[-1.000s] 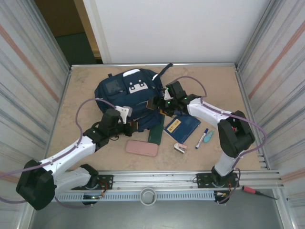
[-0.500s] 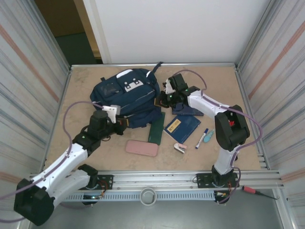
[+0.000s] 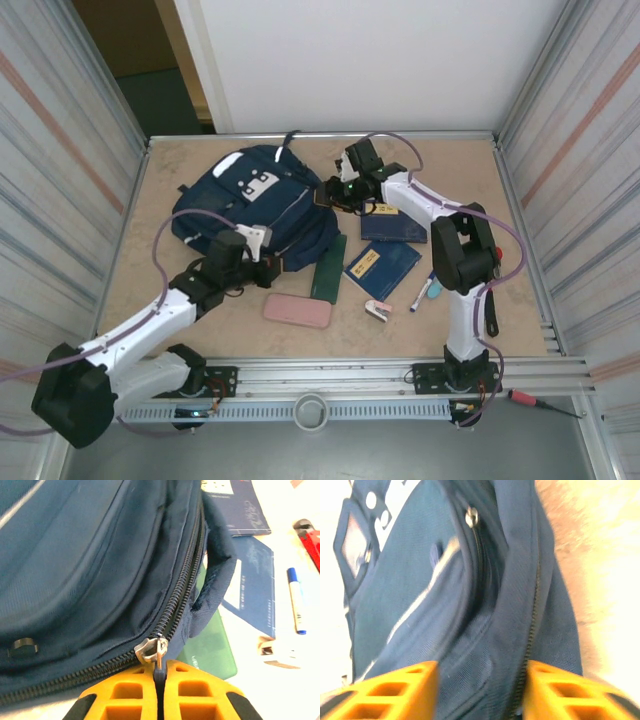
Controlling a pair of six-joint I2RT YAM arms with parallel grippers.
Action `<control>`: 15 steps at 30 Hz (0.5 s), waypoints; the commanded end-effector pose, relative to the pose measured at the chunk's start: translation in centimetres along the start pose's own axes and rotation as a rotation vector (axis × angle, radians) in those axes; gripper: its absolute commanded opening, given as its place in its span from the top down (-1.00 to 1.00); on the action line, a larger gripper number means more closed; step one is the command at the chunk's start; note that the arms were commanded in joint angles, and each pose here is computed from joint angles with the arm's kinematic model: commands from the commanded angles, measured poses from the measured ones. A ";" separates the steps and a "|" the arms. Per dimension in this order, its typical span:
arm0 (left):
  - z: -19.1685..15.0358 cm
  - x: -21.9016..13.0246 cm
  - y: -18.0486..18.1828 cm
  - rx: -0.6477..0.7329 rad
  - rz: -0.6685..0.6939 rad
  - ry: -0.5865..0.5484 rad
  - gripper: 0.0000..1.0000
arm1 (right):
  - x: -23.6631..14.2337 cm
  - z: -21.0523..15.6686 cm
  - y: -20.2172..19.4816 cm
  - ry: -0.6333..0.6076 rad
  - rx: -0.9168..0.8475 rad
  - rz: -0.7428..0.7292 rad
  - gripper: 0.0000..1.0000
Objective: Pack books, pencil case, and school supplies into a backpack
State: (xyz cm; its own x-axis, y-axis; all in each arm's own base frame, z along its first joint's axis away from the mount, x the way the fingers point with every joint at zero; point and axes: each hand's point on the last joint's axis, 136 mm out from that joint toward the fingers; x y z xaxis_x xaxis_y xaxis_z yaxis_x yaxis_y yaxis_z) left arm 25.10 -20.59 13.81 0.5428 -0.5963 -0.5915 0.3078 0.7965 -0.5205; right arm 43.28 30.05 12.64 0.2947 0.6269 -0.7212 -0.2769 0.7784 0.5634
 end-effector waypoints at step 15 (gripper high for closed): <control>4.9 -0.1 -5.4 0.086 -0.187 -0.142 1.00 | -1.4 -7.2 3.2 -0.083 0.073 -0.009 -0.67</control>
State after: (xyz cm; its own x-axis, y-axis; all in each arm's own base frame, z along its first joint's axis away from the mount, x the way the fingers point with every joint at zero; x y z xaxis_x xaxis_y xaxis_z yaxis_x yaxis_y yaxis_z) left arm 26.39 -22.74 14.84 0.5350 -0.6512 -0.5382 0.3636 0.7525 -0.5491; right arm 34.15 30.89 12.25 0.3183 0.6131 -0.7230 -0.2532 0.7900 0.5584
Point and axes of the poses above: each hand's point on the last joint's axis, 136 mm out from that joint toward the fingers, its own x axis out along the fingers, its own y axis along the line the jaws close on, z = x × y, and after that the axes turned 9 degrees about -x, right-handed
